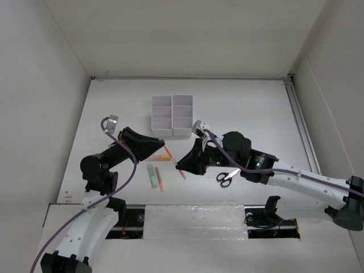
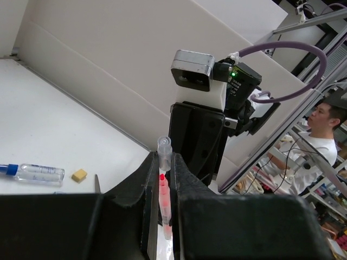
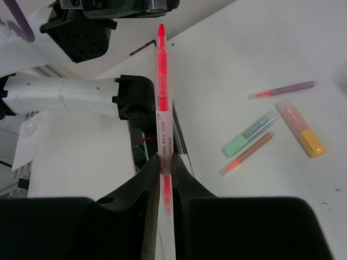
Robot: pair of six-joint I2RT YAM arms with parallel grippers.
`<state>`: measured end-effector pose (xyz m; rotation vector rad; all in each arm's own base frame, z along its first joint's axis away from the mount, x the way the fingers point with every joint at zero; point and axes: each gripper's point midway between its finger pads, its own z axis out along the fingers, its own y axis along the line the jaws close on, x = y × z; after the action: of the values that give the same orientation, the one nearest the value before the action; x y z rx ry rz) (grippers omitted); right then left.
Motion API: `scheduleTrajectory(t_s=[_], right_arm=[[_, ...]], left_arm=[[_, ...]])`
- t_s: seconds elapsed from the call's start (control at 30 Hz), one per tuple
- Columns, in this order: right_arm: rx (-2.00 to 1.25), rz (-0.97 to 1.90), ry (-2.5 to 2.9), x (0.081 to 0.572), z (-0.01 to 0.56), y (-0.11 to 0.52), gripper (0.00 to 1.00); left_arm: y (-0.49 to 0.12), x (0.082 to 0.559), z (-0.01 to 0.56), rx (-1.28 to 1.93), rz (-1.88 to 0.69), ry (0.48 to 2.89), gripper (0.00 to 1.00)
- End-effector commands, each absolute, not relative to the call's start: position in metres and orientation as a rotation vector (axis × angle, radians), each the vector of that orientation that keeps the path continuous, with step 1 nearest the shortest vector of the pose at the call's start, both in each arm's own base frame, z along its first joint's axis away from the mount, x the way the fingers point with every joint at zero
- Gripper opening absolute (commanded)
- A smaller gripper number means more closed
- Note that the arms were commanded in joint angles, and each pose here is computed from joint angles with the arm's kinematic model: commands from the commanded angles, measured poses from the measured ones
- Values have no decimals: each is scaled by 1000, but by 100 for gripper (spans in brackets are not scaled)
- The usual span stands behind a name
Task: Sort the stationery into containers
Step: Close the pen cap on the pen.
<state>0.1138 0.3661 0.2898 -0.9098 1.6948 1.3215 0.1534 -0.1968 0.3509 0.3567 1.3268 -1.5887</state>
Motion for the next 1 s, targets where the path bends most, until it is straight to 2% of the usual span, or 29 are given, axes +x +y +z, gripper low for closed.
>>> scheduleTrajectory(t_s=[0.0,0.97], right_arm=[[-880,1334,1565,118,329,371,0],[-870,1309,1572,130,333,379,0]], left_arm=[[-197,141,362,437,-1568,1267,0],[-197,139,355,456,-1544,1274,0]])
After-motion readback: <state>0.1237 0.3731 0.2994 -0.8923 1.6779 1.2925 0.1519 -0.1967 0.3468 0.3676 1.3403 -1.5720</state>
